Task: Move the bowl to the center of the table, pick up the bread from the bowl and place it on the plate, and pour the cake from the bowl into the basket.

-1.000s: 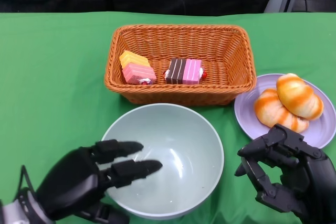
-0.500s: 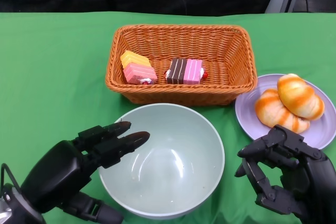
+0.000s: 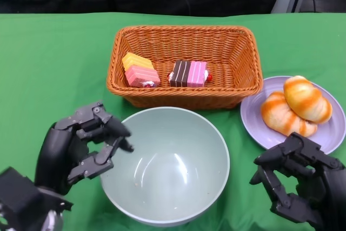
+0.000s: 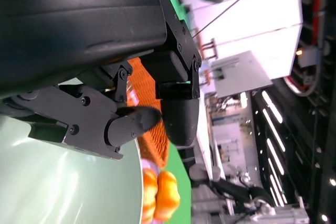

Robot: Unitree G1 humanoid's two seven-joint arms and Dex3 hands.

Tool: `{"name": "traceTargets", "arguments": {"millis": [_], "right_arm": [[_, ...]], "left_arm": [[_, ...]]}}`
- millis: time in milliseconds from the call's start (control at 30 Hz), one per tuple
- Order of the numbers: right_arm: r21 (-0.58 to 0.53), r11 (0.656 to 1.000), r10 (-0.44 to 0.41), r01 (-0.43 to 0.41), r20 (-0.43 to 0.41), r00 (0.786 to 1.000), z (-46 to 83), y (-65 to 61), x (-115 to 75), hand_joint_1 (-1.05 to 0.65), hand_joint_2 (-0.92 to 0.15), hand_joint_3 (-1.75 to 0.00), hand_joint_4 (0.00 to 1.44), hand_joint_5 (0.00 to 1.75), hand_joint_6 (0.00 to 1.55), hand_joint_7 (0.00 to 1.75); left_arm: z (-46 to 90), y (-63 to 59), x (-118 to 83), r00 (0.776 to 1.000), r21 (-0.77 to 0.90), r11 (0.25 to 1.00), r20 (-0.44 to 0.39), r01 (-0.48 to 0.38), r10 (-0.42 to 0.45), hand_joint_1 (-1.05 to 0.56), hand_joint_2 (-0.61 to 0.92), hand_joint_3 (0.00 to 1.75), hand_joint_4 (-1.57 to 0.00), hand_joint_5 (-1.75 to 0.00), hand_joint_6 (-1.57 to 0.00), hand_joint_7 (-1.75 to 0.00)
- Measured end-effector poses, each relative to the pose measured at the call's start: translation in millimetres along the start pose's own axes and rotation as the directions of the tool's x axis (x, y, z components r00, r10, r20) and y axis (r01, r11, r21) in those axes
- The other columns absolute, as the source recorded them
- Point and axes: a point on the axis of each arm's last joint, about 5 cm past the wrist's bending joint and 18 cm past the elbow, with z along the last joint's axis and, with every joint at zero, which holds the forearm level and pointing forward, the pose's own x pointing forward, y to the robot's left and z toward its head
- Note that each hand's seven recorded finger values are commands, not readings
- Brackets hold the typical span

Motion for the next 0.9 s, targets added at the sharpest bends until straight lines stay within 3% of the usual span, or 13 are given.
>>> {"name": "traceTargets", "arguments": {"millis": [167,300,567,900], "right_arm": [[-0.003,1.000,0.009,-0.009,0.009,1.000,-1.6,-0.8,0.8,-0.05,-0.62,-0.88,0.72,1.43,0.71,1.18],[0.018,1.000,0.019,-0.019,0.004,1.000,-2.1,-2.2,0.0,-0.05,-0.73,-0.75,0.70,1.44,0.71,1.16],[0.034,0.998,0.057,-0.057,0.002,0.998,-2.4,-6.1,-1.6,-0.04,-0.80,-0.63,0.71,1.45,0.72,1.14],[0.026,0.997,0.071,-0.071,-0.008,0.997,-3.9,-7.3,-1.4,-0.01,-0.68,-0.85,0.73,1.44,0.73,1.15]], "left_arm": [[-4.8,5.1,-9.9,0.997,-0.086,0.996,-0.063,0.031,-0.037,0.05,0.51,1.18,-0.82,-1.69,-0.78,-1.55],[-5.4,7.8,-11.5,0.997,-0.109,0.993,-0.055,0.051,-0.058,0.04,0.54,1.13,-0.80,-1.72,-0.77,-1.57],[-7.9,12.8,-13.6,0.989,-0.156,0.984,-0.104,0.086,-0.103,0.04,0.56,1.10,-0.83,-1.72,-0.80,-1.52],[-9.1,11.9,-11.5,0.988,-0.152,0.984,-0.102,0.098,-0.115,0.02,0.55,1.09,-0.84,-1.71,-0.82,-1.48]]}}
